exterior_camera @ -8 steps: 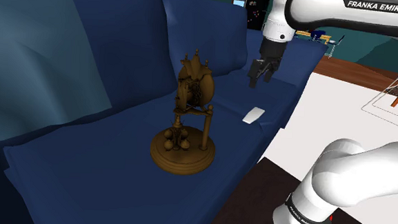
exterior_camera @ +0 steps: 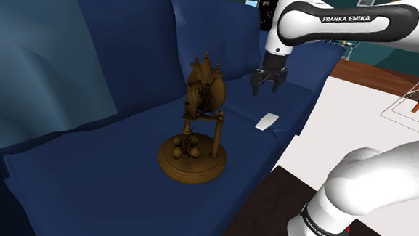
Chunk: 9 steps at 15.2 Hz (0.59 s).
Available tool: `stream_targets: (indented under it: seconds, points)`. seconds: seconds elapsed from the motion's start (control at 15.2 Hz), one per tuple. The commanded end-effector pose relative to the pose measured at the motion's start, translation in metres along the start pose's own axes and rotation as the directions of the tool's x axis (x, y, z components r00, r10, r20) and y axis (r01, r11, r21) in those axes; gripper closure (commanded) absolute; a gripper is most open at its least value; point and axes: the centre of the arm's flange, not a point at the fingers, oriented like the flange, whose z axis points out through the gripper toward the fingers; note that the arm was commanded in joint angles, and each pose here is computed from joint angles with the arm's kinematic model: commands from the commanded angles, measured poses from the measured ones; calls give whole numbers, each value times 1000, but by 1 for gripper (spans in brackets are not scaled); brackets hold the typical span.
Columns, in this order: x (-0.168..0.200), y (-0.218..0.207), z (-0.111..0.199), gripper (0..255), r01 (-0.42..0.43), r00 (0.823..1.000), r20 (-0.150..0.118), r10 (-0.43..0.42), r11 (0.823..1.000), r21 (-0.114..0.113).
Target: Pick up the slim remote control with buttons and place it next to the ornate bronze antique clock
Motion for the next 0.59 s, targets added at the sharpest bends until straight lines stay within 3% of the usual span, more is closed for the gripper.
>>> stream_targets:
  seconds: [0.0,0.26,0.53]
  points:
    - [18,9,18,0,-98,995,8,98,995,0]
    - [50,34,54,0,-282,959,27,282,959,-2]
    - [76,65,91,0,-456,889,45,456,890,-8]
